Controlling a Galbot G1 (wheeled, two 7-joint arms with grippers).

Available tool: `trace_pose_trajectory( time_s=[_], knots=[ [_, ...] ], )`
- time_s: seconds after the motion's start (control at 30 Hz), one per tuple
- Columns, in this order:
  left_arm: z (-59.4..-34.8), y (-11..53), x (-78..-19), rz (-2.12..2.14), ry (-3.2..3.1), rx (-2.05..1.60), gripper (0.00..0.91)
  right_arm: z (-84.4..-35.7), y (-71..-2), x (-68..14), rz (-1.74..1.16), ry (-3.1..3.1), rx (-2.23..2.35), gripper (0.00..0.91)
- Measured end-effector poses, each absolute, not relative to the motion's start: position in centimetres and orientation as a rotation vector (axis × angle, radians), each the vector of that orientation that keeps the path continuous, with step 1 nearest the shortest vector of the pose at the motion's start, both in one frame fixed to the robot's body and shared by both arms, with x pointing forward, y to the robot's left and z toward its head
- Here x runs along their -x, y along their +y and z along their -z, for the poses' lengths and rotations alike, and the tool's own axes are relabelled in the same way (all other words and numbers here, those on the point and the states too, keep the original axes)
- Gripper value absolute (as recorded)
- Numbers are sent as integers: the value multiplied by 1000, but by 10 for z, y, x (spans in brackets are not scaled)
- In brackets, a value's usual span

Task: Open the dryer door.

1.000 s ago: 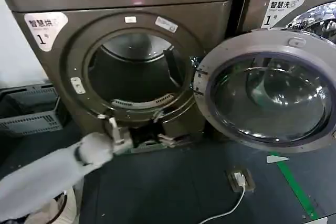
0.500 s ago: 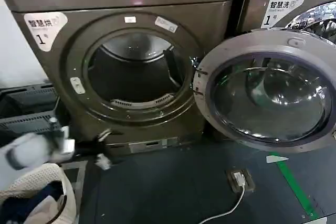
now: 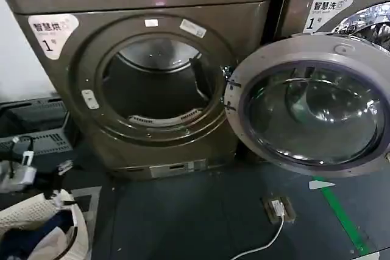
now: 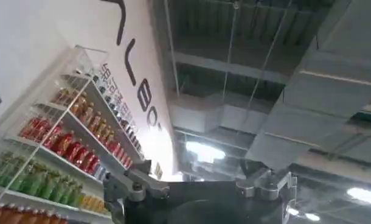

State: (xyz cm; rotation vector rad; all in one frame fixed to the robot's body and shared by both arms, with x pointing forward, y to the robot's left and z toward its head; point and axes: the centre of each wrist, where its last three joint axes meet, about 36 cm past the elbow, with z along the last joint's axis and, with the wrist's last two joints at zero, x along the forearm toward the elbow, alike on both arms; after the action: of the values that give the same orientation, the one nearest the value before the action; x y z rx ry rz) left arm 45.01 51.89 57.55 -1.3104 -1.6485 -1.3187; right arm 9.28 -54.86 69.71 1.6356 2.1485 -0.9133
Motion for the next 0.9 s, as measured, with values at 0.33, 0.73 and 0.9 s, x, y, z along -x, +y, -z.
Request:
trace_pose_trajectory(
  time_s=[0.33,0.73,0.9],
  knots=[
    [-585,549,-457,1411,-1469,1289,907,-695,-548,-96,904,2154,-1629,907],
    [-582,564,-471,1457,-1378,1309,907,-692,-546,-103,903,2163,-1615,907],
    [-573,558,-477,1444,-1343,1364,907,-692,-545,-104,905,2165,-1611,907]
  ],
)
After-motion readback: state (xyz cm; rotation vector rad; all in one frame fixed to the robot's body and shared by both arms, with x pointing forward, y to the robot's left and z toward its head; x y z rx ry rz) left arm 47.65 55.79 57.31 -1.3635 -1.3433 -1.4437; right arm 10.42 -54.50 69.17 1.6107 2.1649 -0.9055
